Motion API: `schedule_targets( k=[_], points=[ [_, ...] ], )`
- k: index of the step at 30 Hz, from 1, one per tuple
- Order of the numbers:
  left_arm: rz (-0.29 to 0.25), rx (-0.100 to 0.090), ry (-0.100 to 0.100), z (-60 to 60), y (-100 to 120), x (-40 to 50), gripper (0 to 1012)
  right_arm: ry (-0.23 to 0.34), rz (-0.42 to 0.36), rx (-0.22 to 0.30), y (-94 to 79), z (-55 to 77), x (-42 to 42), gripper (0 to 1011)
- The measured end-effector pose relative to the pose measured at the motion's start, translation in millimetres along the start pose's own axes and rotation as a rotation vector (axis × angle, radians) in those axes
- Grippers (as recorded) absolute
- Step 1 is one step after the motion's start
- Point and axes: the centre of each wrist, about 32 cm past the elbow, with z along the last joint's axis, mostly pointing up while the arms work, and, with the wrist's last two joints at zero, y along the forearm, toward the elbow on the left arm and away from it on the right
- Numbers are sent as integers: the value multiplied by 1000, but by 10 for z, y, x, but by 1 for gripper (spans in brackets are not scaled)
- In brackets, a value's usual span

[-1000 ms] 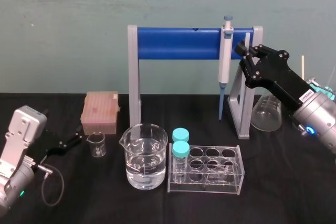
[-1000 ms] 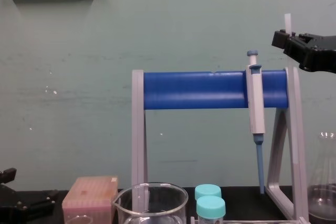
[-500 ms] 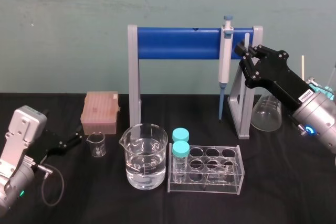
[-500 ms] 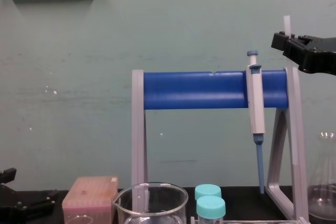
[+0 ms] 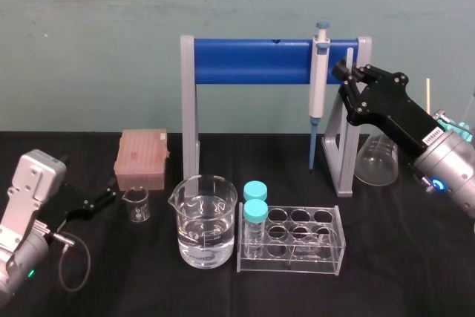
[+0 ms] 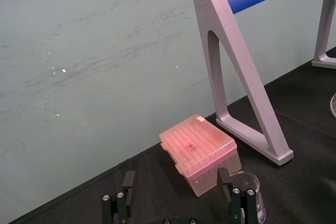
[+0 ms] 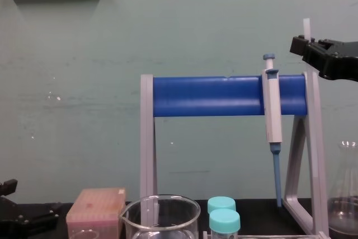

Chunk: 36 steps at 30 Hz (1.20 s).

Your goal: Pick up the stirring rod with one hand, then place it down.

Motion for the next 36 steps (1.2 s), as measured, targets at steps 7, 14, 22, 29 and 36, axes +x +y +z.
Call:
schedule_targets(
  k=[7,14,22,29,36],
  points=[
    [0,0,0,0,0,0,1000,0,0,0,5,-1,1,72],
    [0,0,0,0,0,0,1000,2,-1,-2,3,-9,-10,72],
    [0,0,0,0,0,0,1000,1,-1,-2,-7,-3,-15,72],
    [0,0,0,0,0,0,1000,11,2,0,-20,-6,-25,72],
    [0,0,0,0,0,0,1000,86,99,10,-43,-60,-117,72]
  ],
)
